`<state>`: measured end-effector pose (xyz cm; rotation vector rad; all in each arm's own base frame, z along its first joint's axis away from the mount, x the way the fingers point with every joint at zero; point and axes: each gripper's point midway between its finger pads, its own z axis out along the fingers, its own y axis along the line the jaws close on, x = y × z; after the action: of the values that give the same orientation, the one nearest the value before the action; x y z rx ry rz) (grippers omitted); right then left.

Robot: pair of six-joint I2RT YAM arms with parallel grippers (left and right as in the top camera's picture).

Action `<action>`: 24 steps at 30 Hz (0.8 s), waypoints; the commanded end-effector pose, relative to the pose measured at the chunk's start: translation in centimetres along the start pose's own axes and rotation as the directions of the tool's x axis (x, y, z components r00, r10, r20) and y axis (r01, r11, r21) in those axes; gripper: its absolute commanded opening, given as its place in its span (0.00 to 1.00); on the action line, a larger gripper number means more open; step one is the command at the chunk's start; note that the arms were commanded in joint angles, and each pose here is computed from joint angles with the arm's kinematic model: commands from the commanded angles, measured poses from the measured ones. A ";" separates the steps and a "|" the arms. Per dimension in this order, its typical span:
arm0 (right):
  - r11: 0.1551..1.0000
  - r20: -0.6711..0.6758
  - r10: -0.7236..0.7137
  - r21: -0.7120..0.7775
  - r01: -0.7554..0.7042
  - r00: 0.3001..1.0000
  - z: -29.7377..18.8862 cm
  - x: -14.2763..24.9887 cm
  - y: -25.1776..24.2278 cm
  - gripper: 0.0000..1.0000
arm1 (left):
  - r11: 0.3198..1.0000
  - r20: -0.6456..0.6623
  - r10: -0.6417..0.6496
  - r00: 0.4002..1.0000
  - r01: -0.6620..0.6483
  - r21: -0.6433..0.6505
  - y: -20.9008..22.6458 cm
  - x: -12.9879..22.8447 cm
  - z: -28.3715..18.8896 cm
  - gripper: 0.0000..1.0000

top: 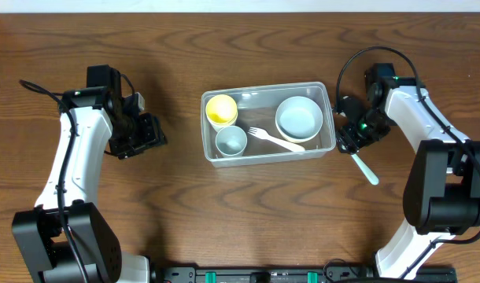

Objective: Pack container
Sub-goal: 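Move the right gripper to the pale green spoon and grasp it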

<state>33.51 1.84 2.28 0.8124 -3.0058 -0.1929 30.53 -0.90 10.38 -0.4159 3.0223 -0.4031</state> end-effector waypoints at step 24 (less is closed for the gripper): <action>0.990 -0.018 0.126 0.058 -0.125 0.992 3.1 1.1 -0.5 0.72 | 1.000 0.011 0.015 1.000 -0.015 0.013 -0.3 -0.3 -0.3 0.63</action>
<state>33.78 1.09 0.36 0.6425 -3.0751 -0.1118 30.56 -0.90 10.39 -0.4161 3.0212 -0.4030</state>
